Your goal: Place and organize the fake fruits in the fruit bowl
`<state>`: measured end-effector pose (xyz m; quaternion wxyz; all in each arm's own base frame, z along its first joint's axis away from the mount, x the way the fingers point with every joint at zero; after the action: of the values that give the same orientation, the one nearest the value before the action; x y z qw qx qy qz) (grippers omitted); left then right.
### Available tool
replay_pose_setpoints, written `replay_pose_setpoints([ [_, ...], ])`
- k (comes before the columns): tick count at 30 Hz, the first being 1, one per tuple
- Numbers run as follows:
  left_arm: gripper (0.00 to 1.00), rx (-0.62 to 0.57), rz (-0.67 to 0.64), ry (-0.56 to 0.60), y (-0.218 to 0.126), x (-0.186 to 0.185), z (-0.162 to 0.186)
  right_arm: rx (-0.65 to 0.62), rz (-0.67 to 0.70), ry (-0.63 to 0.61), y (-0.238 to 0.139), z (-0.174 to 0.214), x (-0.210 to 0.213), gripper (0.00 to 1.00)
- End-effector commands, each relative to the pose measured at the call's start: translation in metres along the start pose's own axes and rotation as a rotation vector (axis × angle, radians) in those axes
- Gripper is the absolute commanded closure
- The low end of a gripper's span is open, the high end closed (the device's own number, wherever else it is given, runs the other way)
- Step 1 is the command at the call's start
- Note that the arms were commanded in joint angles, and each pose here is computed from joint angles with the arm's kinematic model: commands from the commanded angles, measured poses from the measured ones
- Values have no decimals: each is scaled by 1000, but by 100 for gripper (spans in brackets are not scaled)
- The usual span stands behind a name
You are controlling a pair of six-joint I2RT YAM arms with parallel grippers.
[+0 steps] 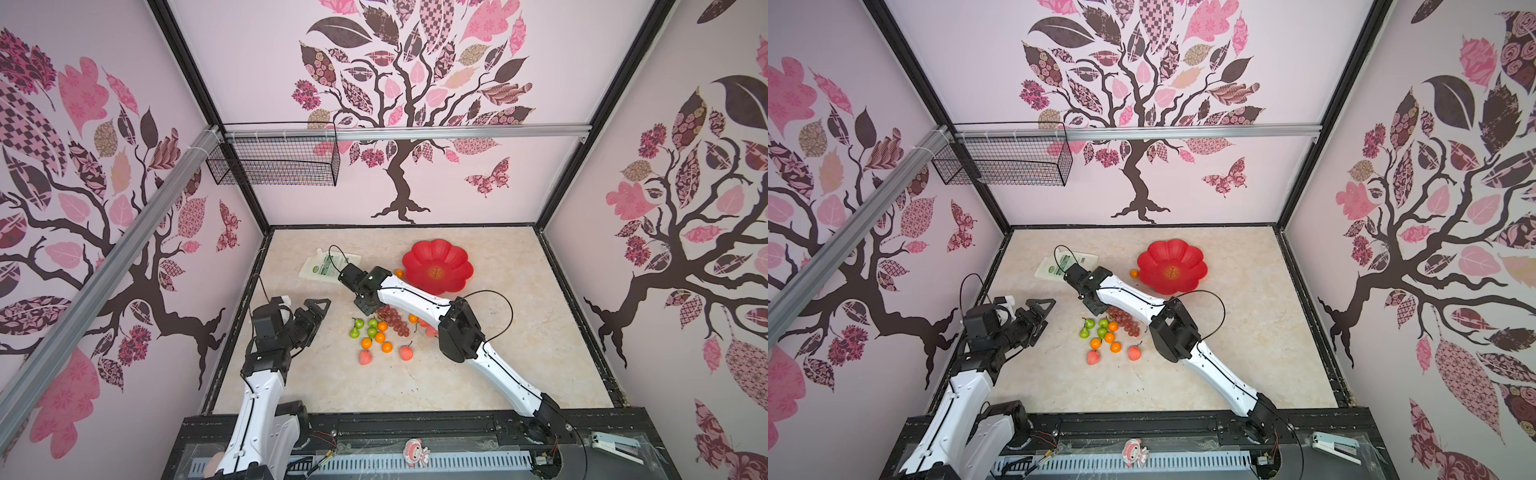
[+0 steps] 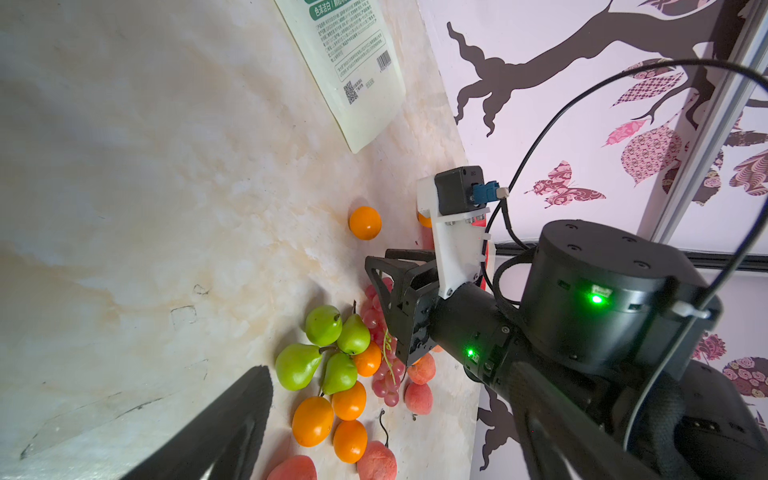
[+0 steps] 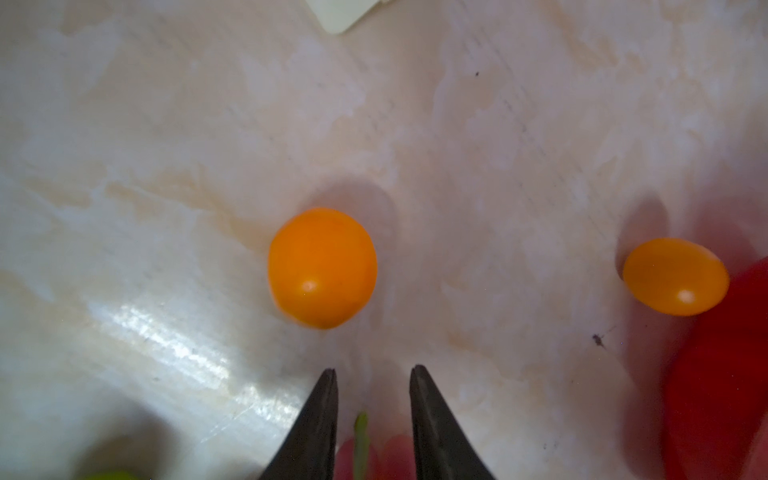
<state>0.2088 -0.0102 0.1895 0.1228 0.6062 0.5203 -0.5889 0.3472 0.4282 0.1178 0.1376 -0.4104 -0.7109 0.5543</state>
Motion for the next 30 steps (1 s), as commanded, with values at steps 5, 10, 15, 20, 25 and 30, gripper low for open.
replay_pose_setpoints([
  [5, 7, -1, -41, 15, -1, 9, 4, 43, -2, -25, 12, 7, 6, 73],
  [10, 7, -4, -62, 32, -3, 9, 4, 35, -5, -19, 9, 5, 6, 80],
  [15, 7, -7, -84, 34, -5, 11, 5, 37, -14, -8, 8, 5, 7, 87],
  [20, 6, -10, -95, 53, -7, 10, 6, 26, -22, 1, 2, 3, 5, 93],
  [25, 5, -5, -94, 89, -11, 2, 3, 2, -56, 29, -12, -2, 4, 98],
  [30, 5, -7, -72, 157, -19, -13, 0, -40, -54, 54, -36, -7, -4, 100],
])
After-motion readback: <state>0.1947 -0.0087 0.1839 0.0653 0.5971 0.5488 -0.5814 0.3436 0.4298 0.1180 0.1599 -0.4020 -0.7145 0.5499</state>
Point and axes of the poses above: each gripper's point midway between its finger pads, its own y axis out along the fingers, its own x axis along the line the jaws close on, z = x × y, the point moved 9 cm from there along -y, back along the fingers, and after that the axes turned 1 degree about y, right-handed, at the moved point
